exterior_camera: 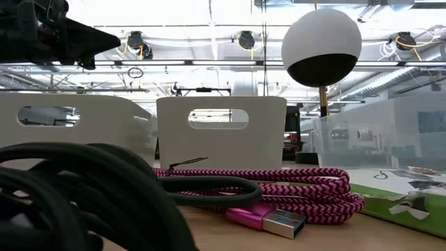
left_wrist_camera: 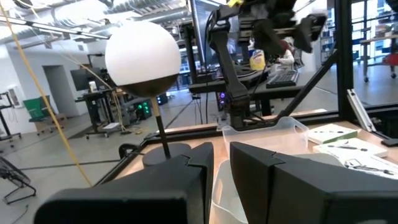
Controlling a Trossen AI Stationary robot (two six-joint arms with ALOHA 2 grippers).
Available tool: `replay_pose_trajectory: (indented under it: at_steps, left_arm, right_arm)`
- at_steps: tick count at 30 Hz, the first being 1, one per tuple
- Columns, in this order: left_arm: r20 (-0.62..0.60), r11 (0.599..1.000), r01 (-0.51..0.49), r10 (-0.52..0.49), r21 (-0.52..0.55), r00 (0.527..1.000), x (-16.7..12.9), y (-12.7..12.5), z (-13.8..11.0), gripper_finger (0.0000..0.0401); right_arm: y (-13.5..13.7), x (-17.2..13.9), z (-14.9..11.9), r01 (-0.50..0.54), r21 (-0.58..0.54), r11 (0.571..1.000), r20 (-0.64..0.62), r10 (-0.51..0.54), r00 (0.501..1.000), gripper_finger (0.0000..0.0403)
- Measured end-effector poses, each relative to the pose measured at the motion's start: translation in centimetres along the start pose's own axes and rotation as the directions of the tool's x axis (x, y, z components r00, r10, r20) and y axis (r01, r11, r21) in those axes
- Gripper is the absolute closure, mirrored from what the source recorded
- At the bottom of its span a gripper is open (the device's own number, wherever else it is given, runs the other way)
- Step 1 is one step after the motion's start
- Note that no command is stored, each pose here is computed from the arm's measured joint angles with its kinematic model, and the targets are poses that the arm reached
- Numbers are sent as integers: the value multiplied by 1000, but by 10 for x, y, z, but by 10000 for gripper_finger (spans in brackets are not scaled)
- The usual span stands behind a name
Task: Pick and place items into bin
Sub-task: Put the middle white card reader box into the transparent bin
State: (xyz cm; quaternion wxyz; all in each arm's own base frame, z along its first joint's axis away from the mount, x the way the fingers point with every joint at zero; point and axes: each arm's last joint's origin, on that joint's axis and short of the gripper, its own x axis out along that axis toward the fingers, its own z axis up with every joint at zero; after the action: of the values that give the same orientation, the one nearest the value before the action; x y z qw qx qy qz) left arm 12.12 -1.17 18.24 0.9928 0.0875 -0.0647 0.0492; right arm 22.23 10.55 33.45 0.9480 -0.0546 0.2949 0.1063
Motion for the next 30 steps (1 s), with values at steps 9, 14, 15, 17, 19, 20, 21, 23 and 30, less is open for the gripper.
replay_pose_trajectory:
  at_steps: [9,14,15,17,19,20,21,23,30]
  left_arm:
    - [22,1000,-5,5,-10,1000,0,0,2,339]
    - [51,999,-9,11,-37,999,0,1,5,339]
    - [55,999,-9,12,-44,998,0,1,5,339]
    - [70,999,-11,15,-47,997,0,1,7,339]
    - [74,999,-12,16,-48,997,0,2,7,338]
    - [71,999,-12,15,-47,997,0,2,7,339]
    - [71,999,-12,15,-47,997,0,1,7,339]
    - [75,999,-12,16,-46,997,0,2,7,339]
    - [144,998,-41,32,54,989,-1,3,14,339]
  right_arm:
    - [40,14,-11,-43,468,883,-304,206,930,179]
    - [71,31,-34,44,589,807,-383,231,894,179]
    - [77,33,-39,58,614,787,-390,239,889,179]
    - [89,39,-49,72,665,743,-387,260,885,179]
    - [99,47,-61,101,713,694,-390,272,880,179]
    - [104,52,-67,108,740,664,-382,282,880,179]
    - [108,56,-71,109,764,635,-369,293,882,179]
    - [115,66,-80,109,808,579,-344,313,885,179]
    - [119,82,-113,222,839,496,-395,274,877,179]
